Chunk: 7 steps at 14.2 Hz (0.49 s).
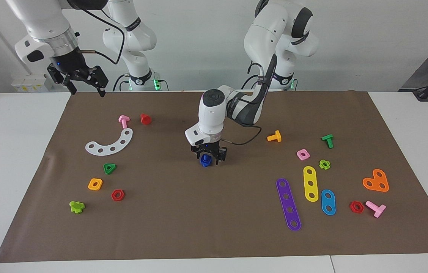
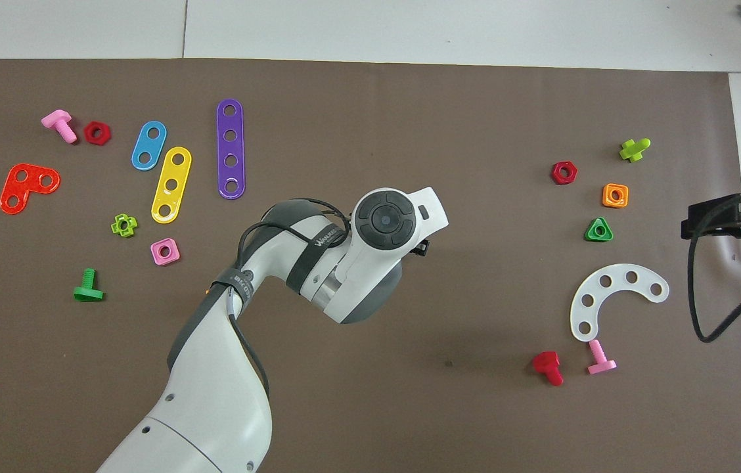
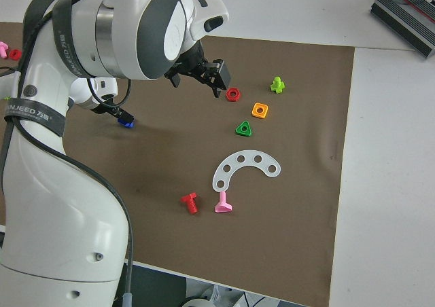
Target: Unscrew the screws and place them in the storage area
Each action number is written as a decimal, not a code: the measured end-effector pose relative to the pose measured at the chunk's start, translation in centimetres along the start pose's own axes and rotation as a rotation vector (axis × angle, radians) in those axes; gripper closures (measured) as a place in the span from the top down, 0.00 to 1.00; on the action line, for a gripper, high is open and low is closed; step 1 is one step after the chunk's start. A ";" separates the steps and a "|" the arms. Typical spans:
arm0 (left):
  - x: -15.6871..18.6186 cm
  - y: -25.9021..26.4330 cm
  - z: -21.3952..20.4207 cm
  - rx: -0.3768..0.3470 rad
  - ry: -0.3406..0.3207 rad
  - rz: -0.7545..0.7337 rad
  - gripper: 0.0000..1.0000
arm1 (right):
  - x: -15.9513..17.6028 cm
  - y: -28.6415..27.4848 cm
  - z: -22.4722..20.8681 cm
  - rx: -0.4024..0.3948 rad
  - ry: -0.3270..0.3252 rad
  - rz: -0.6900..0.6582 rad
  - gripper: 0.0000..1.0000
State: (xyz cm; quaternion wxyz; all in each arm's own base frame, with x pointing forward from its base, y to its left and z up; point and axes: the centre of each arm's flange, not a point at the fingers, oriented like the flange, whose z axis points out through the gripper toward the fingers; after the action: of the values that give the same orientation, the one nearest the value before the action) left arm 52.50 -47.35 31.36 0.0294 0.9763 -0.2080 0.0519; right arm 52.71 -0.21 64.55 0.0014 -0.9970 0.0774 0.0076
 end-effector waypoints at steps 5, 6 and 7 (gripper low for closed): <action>-0.2 0.0 0.3 0.002 -0.007 0.001 0.70 | 0.0 0.0 0.0 0.000 0.000 0.000 1.00; -0.2 0.0 0.4 0.002 -0.008 0.001 0.67 | 0.0 0.0 0.0 0.000 0.000 0.000 1.00; -0.3 0.1 0.4 0.002 -0.008 0.002 0.56 | 0.0 0.0 0.0 0.000 0.000 0.000 1.00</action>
State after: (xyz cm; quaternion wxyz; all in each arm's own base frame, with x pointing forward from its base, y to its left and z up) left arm 52.28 -47.33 30.98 0.0277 0.9763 -0.2090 0.0481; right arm 52.71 -0.21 64.55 0.0014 -0.9970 0.0774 0.0076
